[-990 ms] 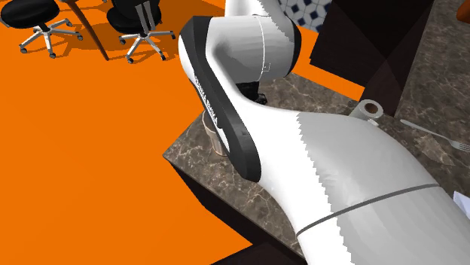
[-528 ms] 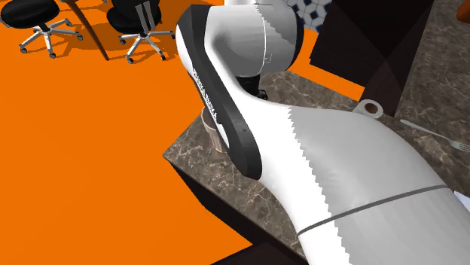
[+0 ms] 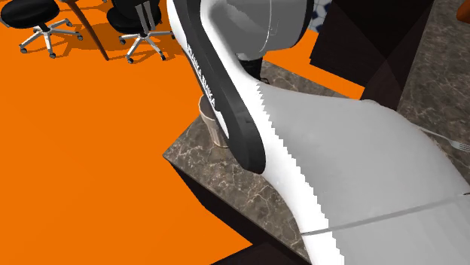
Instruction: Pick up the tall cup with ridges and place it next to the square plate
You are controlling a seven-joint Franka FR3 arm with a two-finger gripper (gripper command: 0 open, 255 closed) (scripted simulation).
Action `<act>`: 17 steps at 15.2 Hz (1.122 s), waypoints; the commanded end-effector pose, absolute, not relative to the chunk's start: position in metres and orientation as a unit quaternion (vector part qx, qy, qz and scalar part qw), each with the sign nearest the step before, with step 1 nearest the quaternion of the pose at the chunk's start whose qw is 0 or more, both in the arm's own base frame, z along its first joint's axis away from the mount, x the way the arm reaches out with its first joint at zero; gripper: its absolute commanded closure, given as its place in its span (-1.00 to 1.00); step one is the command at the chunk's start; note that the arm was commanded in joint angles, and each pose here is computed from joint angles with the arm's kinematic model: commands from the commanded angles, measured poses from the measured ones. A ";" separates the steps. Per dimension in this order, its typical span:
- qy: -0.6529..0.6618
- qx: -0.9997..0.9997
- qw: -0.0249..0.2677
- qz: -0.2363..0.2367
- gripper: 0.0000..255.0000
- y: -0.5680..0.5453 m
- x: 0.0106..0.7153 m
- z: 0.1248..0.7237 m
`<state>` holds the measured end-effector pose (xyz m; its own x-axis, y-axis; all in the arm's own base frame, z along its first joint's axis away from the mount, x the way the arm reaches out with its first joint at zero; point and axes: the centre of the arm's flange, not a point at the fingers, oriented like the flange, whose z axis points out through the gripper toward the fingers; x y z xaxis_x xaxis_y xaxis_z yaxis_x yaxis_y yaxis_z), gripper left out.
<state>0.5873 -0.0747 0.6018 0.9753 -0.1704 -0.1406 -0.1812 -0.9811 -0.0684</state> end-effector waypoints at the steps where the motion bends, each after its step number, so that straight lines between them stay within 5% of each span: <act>1: 0.089 -0.993 0.040 0.067 1.00 -0.075 0.587 0.613; 5: 0.089 -0.993 0.040 0.067 1.00 -0.075 0.587 0.633; 17: 0.089 -0.993 0.040 0.067 1.00 -0.141 0.445 0.661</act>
<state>0.4576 -0.1331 0.6595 0.9750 -0.1714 -0.1416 -0.1823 -0.9809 -0.0677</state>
